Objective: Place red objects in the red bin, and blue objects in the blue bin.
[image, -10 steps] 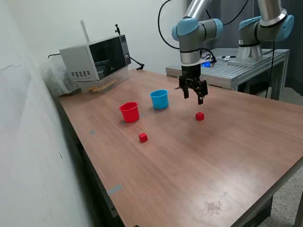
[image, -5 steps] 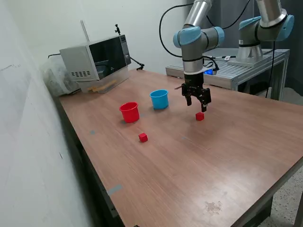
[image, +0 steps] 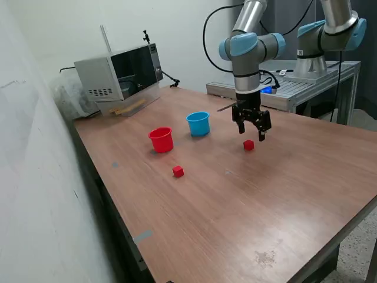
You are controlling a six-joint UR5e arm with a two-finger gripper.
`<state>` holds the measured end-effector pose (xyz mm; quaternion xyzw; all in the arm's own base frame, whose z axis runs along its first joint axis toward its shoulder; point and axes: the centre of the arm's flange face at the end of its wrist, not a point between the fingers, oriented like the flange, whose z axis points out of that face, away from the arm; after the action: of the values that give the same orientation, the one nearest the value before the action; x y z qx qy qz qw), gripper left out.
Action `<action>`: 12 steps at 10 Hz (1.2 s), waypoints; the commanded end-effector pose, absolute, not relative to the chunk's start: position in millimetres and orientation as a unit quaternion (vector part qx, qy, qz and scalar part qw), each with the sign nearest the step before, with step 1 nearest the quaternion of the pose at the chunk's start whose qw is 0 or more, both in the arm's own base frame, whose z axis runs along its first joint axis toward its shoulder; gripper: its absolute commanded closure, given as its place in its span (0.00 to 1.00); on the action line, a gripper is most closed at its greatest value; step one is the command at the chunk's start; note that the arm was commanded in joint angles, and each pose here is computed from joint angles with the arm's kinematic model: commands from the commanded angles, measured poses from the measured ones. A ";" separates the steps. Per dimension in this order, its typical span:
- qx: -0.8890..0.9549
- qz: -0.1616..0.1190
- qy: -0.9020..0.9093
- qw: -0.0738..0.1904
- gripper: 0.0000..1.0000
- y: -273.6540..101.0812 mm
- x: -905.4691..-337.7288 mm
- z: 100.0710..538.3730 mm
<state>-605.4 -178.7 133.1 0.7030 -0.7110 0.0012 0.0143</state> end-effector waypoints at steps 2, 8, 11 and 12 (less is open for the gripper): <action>0.701 -0.001 -0.713 0.018 0.00 -175.0 -608.1 134.1; 0.701 0.001 -0.713 0.016 0.00 -174.1 -610.3 110.5; 0.700 0.000 -0.714 0.016 1.00 -174.2 -611.0 109.4; 0.700 0.000 -0.714 0.016 1.00 -174.2 -611.5 109.0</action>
<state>-611.1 -174.2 110.1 0.7001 -0.7139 -0.0001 0.0164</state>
